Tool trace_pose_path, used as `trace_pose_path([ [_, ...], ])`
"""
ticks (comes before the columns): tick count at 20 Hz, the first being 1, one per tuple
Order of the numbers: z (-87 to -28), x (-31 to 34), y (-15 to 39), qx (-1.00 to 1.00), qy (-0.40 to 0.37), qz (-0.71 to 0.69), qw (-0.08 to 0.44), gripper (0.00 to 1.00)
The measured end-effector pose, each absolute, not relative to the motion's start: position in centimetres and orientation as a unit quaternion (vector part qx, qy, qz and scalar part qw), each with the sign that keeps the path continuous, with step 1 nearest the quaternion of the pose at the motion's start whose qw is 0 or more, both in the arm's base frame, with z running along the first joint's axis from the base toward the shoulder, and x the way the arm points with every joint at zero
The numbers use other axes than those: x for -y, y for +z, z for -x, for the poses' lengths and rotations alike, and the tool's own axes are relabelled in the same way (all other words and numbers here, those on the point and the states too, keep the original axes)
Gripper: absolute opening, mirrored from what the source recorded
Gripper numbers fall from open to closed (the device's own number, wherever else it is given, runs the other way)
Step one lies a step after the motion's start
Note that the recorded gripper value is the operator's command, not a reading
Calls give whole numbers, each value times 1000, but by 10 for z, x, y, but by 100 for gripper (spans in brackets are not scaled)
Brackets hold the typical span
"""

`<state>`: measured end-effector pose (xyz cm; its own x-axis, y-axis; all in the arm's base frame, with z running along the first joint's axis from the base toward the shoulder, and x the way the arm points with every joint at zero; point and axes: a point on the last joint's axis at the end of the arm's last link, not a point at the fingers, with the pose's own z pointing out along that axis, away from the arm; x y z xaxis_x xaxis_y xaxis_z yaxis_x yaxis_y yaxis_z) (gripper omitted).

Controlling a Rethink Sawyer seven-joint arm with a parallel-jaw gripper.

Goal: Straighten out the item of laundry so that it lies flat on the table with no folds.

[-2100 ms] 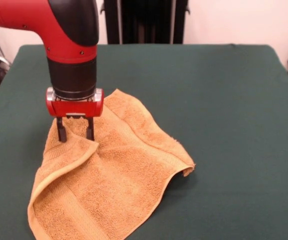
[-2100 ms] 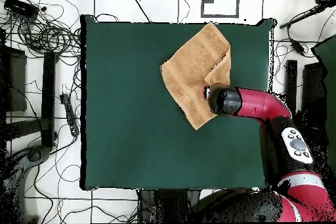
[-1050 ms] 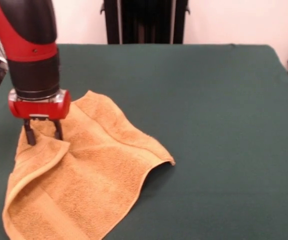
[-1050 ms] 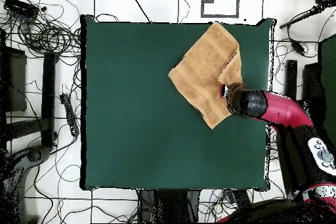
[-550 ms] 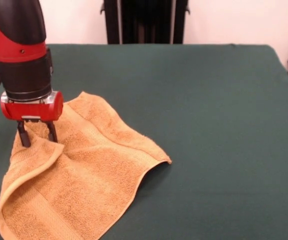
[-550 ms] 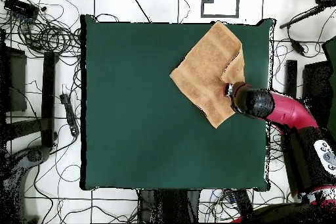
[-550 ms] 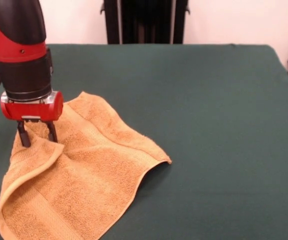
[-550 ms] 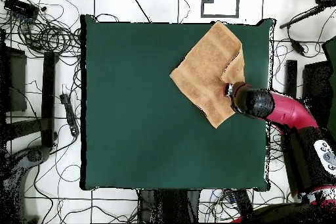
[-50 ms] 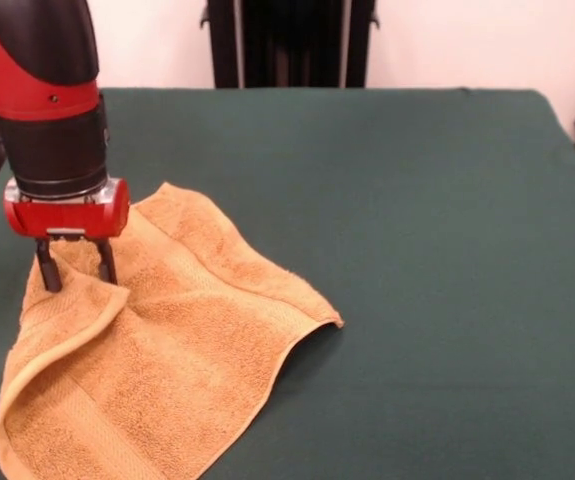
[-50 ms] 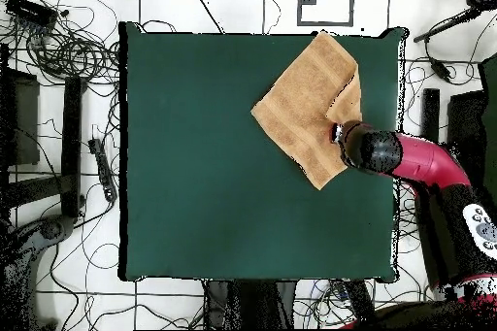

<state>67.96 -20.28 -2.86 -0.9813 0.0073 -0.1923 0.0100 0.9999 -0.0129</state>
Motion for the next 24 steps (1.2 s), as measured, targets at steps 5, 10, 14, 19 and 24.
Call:
trace_pose_path([
  [5,-689,193,-13,-994,-21,18,105,100],
  [10,-697,184,0,-993,-28,30,113,100],
  [14,-701,179,6,-992,-32,35,117,100],
  [19,-700,180,6,-992,-35,39,117,100],
  [24,-699,180,4,-992,-38,45,116,100],
])
